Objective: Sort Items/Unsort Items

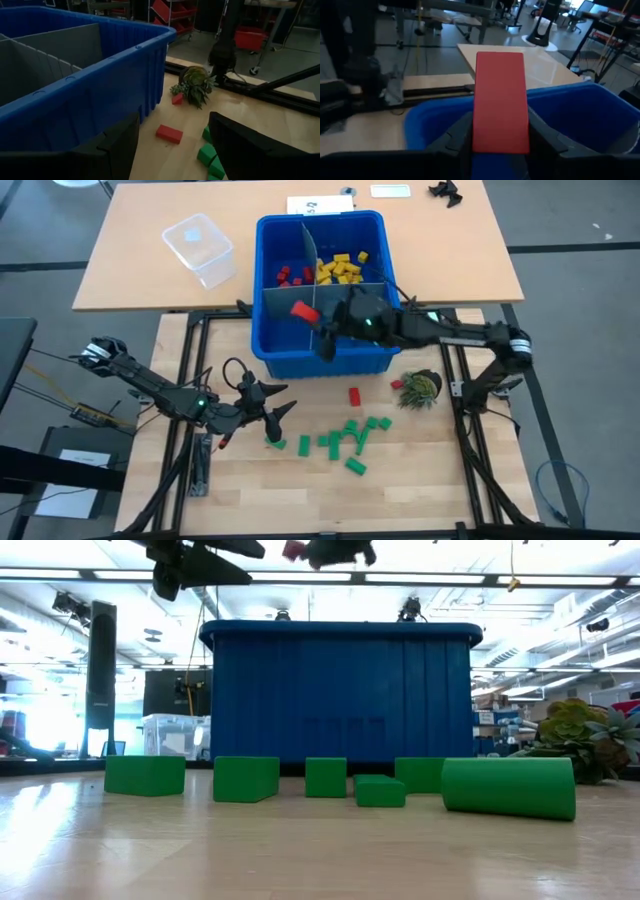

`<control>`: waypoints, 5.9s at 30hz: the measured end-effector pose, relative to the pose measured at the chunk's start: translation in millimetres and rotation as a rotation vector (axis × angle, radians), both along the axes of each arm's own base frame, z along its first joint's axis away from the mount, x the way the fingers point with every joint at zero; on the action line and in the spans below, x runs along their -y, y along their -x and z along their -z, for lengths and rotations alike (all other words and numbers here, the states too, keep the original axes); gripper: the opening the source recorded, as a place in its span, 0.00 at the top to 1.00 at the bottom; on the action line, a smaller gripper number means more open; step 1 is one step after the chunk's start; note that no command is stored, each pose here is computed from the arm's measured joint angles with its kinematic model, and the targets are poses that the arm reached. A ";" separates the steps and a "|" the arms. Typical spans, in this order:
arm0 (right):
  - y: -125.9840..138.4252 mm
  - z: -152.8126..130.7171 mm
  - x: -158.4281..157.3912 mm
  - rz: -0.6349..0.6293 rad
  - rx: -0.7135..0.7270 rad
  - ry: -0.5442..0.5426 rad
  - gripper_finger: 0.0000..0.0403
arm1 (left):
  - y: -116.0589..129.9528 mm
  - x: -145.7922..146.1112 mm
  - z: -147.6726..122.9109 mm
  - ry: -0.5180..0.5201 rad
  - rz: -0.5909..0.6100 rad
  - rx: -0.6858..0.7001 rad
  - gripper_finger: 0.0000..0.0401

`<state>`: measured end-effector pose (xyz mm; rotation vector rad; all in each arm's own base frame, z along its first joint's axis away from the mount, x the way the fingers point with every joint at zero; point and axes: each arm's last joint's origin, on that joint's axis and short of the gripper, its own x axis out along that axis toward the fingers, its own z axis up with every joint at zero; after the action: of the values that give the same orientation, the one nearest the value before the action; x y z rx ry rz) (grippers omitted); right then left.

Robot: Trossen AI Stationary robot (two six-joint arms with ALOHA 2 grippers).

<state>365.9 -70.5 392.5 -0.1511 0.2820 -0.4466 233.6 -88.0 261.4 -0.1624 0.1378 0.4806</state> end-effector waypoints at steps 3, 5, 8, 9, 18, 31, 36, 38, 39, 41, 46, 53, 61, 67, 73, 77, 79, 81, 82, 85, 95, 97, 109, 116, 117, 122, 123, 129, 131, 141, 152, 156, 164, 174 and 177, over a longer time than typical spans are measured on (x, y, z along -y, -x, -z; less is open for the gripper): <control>-12.7 1.7 23.9 0.022 -0.023 -0.007 0.68 | -0.2 0.1 -0.8 0.003 0.000 0.007 0.38; -19.9 5.3 38.8 0.039 -0.054 -0.007 0.68 | -0.1 0.1 -0.5 0.003 0.000 0.006 0.38; -29.9 4.9 61.6 0.066 -0.041 -0.005 0.68 | -0.1 0.1 -0.6 0.003 0.000 0.006 0.38; -32.5 4.9 69.5 0.075 -0.038 -0.007 0.68 | -0.1 0.1 -0.7 0.003 0.000 0.007 0.38; -53.0 18.0 140.2 0.165 -0.021 -0.018 0.68 | -0.4 0.2 -1.8 0.009 0.000 0.018 0.38; -41.4 43.4 205.7 0.330 -0.037 -0.014 0.40 | -0.5 0.2 -2.1 0.011 0.000 0.023 0.38; -30.6 19.4 180.7 0.267 -0.092 -0.009 0.21 | -0.5 0.2 -2.1 0.011 0.000 0.023 0.38; -23.1 6.1 166.2 0.237 -0.128 0.004 0.17 | -0.5 0.3 -2.1 0.011 0.000 0.023 0.38; -18.8 0.4 157.5 0.221 -0.156 0.004 0.16 | -0.6 0.3 -2.3 0.012 0.000 0.026 0.38; -11.5 -10.0 140.1 0.191 -0.194 -0.001 0.15 | -0.6 0.3 -2.7 0.014 0.000 0.029 0.38; 10.5 -36.3 89.1 0.099 -0.270 -0.026 0.17 | -0.7 0.3 -2.7 0.014 0.000 0.029 0.38; 22.4 -30.3 21.5 -0.035 -0.430 -0.084 0.22 | -0.7 0.3 -2.7 0.014 0.000 0.029 0.38; 33.1 1.5 -53.9 -0.157 -0.505 -0.128 0.27 | -0.6 0.3 -2.8 0.014 0.000 0.030 0.38; 42.2 42.0 -98.2 -0.203 -0.508 -0.127 0.29 | -0.6 0.3 -2.7 0.014 0.000 0.030 0.38; 52.0 70.0 -136.5 -0.257 -0.521 -0.136 0.31 | -0.7 0.3 -2.7 0.014 0.000 0.029 0.38; 58.4 84.9 -157.2 -0.240 -0.521 -0.153 0.31 | -0.7 0.3 -2.7 0.014 0.000 0.029 0.38; 63.7 96.8 -165.8 -0.220 -0.544 -0.160 0.31 | -0.6 0.3 -2.8 0.015 0.000 0.030 0.38; 68.9 108.5 -173.3 -0.208 -0.559 -0.169 0.31 | -0.7 0.3 -2.7 0.014 0.000 0.029 0.38; 71.6 114.3 -176.2 -0.200 -0.568 -0.175 0.31 | -0.7 0.3 -2.7 0.014 0.000 0.029 0.38; 78.9 134.0 -179.0 -0.141 -0.583 -0.194 0.31 | -0.7 0.3 -2.7 0.014 0.000 0.029 0.38; 85.6 185.8 -143.7 0.194 -0.477 -0.441 0.32 | -0.6 0.3 -2.7 0.014 0.000 0.029 0.38; 86.9 193.6 -135.3 0.249 -0.456 -0.482 0.33 | -0.6 0.3 -2.8 0.014 0.000 0.030 0.38; 89.3 224.2 -97.2 0.411 -0.283 -0.631 0.40 | -0.7 0.3 -2.7 0.014 0.000 0.029 0.38; 92.3 235.0 -88.7 0.426 -0.220 -0.659 0.40 | -0.6 0.3 -2.7 0.014 0.000 0.030 0.38; 92.7 235.9 -88.3 0.426 -0.217 -0.659 0.40 | -0.7 0.3 -2.7 0.014 0.000 0.029 0.38; 90.8 239.3 -88.4 0.419 -0.215 -0.653 0.40 | -0.6 0.3 -2.7 0.014 0.000 0.029 0.38; 90.6 241.2 -88.6 0.420 -0.225 -0.651 0.40 | -0.6 0.3 -2.7 0.014 0.000 0.029 0.38; 80.8 262.9 -93.2 0.433 -0.251 -0.656 0.42 | -0.7 0.3 -3.0 0.016 0.000 0.032 0.38; 77.2 270.1 -93.6 0.454 -0.251 -0.668 0.42 | -0.9 0.4 -3.6 0.019 0.000 0.040 0.38; 69.8 283.1 -95.7 0.470 -0.294 -0.624 0.50 | -0.9 0.4 -4.3 0.022 0.000 0.046 0.38; 75.1 276.7 -117.3 0.337 -0.364 -0.606 0.68 | -0.9 0.5 -4.3 0.023 0.000 0.046 0.38; 78.3 264.3 -129.6 0.259 -0.354 -0.644 0.68 | -0.9 0.5 -4.4 0.023 0.000 0.047 0.38; 79.1 222.4 -143.1 0.078 -0.198 -0.674 0.68 | -0.9 0.5 -4.4 0.023 0.000 0.047 0.38; 82.9 155.2 -152.3 -0.216 0.110 -0.518 0.68 | -0.9 0.4 -4.3 0.022 0.000 0.046 0.38; 85.0 137.1 -151.9 -0.272 0.211 -0.458 0.68 | -0.9 0.5 -4.4 0.023 0.000 0.047 0.38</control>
<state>280.9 81.4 255.4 0.3015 0.1469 -0.1187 234.5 -88.4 265.8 -0.1958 0.0972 0.4750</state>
